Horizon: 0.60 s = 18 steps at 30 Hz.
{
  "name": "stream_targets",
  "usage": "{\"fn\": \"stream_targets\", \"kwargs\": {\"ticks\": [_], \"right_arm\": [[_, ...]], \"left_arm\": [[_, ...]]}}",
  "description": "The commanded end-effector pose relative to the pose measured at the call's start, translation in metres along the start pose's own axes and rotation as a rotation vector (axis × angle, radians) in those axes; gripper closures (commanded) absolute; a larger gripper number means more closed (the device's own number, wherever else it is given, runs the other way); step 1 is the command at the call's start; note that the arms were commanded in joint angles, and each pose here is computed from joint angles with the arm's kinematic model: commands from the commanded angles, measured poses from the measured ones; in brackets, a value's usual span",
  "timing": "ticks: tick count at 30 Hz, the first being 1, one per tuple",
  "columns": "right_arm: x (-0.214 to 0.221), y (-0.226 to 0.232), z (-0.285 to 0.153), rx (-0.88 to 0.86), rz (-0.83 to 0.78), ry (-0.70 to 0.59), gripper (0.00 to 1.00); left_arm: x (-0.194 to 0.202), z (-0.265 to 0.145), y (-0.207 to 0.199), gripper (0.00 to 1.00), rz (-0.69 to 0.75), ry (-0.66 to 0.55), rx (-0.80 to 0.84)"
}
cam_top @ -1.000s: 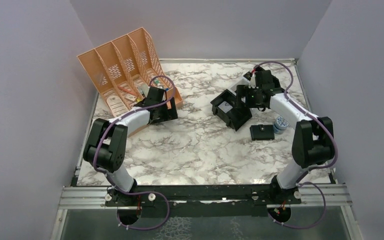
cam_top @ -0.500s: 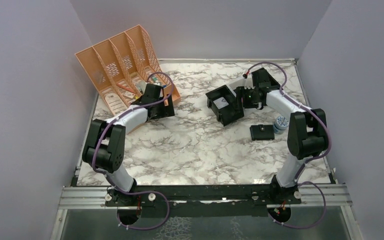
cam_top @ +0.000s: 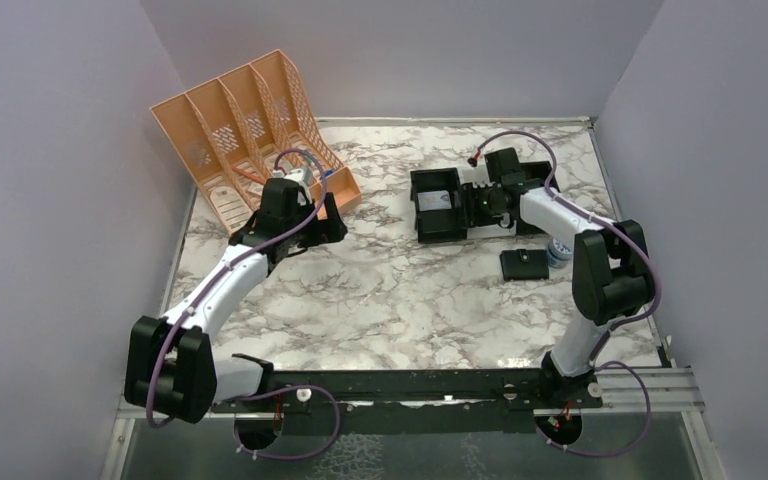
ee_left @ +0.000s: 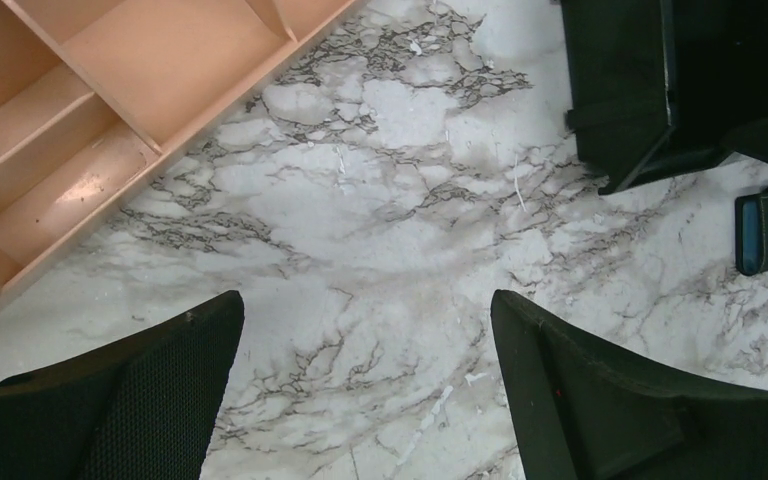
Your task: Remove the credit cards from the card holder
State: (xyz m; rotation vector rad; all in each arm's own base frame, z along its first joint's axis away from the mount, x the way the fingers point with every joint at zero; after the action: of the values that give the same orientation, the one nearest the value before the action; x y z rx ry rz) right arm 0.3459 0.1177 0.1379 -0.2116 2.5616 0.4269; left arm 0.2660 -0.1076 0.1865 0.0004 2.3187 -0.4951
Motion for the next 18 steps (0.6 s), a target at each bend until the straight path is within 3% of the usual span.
{"fn": "stream_targets", "kwargs": {"ticks": [1, 18], "right_arm": [[0.0, 0.015, -0.009, 0.012, -0.018, -0.041, 0.62], [0.039, 0.085, -0.007, -0.053, -0.087, 0.03, 0.68]], "left_arm": [[0.012, -0.017, -0.002, 0.03, -0.021, 0.024, 0.033], [0.025, -0.041, -0.003, 0.03, -0.07, 0.014, 0.046]]}}
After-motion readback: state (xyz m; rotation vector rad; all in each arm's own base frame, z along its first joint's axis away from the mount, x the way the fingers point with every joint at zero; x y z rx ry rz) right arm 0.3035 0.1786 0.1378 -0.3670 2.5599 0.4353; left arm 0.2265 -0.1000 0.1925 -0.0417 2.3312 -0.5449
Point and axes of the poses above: each gripper's point midway between its finger pads, its own z axis out along the fingers, its own y axis along the line the jaws close on, x = y × z, the point moved 9 cm from there along -z, back along the fingers, and after that the axes turned 4 degrees about z, right-handed, at the moved point
